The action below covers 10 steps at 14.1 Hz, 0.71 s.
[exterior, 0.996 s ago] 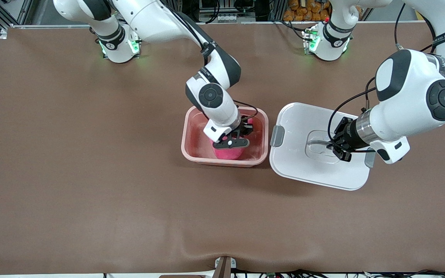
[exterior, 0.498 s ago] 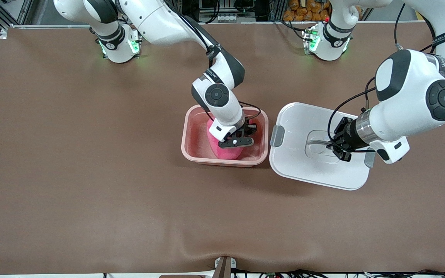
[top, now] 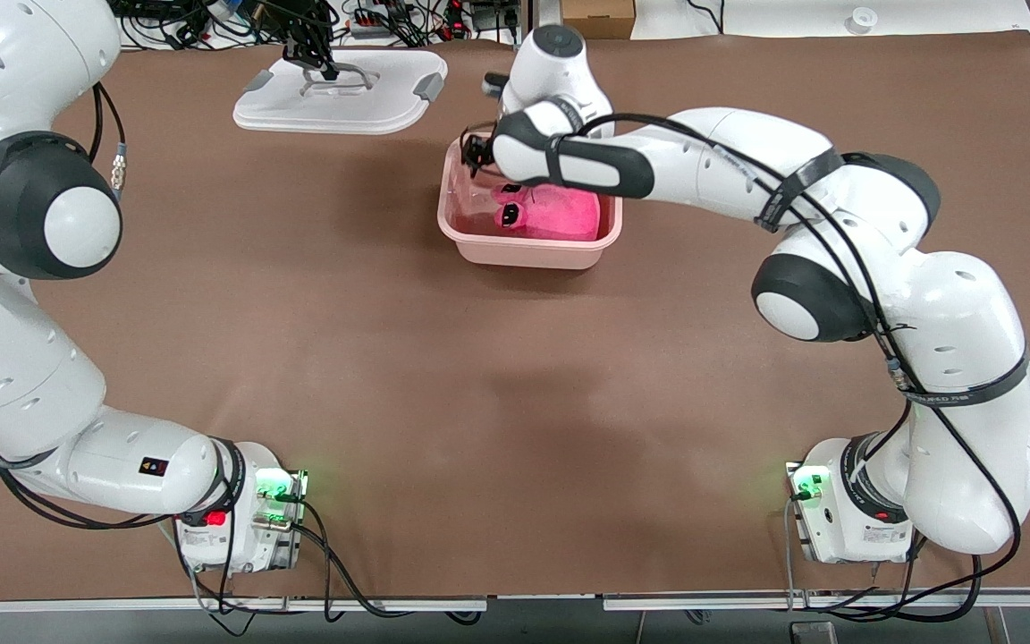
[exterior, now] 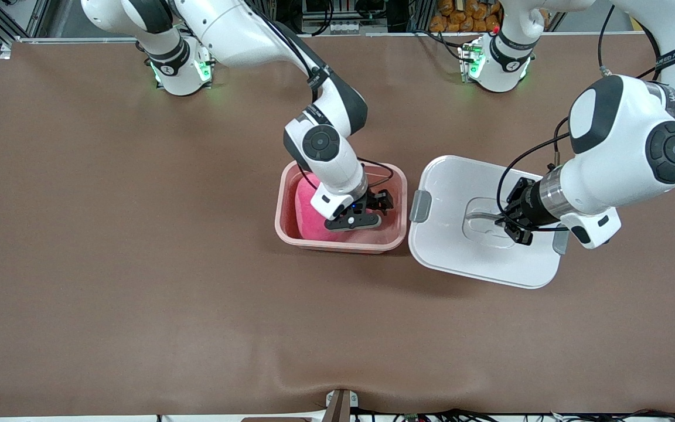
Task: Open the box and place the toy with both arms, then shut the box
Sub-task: 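Lower the pink plush into the open box with the right gripper, then open the right gripper and withdraw it from the box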
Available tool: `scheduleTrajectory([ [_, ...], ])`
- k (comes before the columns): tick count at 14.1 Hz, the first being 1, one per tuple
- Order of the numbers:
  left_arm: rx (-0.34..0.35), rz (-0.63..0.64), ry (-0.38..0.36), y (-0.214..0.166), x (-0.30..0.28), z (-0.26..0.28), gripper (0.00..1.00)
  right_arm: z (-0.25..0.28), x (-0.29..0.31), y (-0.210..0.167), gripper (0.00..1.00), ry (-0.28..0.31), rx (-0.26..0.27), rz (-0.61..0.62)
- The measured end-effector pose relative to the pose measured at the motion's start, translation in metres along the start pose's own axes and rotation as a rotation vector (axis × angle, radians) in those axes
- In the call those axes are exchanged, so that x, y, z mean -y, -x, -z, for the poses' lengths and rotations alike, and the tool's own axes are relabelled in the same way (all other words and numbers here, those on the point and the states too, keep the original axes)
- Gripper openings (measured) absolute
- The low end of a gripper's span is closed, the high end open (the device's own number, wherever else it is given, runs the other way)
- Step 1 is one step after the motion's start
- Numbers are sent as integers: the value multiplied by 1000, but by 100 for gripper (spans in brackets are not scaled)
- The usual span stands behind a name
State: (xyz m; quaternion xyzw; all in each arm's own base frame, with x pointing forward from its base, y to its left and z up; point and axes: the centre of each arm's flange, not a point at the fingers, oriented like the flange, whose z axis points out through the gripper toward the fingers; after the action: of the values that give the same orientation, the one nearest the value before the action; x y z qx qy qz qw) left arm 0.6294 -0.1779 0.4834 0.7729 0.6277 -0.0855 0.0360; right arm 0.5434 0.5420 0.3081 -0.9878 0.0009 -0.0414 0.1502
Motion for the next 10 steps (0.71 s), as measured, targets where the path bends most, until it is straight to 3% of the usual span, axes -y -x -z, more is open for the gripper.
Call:
scheduleTrajectory([
  [4, 0, 0, -1, 0, 0, -1, 7, 66, -6, -26, 100, -25, -51, -22],
  [10, 0, -1, -11, 0, 1, -2, 7, 163, -94, -87, 100, 6, -21, -101],
])
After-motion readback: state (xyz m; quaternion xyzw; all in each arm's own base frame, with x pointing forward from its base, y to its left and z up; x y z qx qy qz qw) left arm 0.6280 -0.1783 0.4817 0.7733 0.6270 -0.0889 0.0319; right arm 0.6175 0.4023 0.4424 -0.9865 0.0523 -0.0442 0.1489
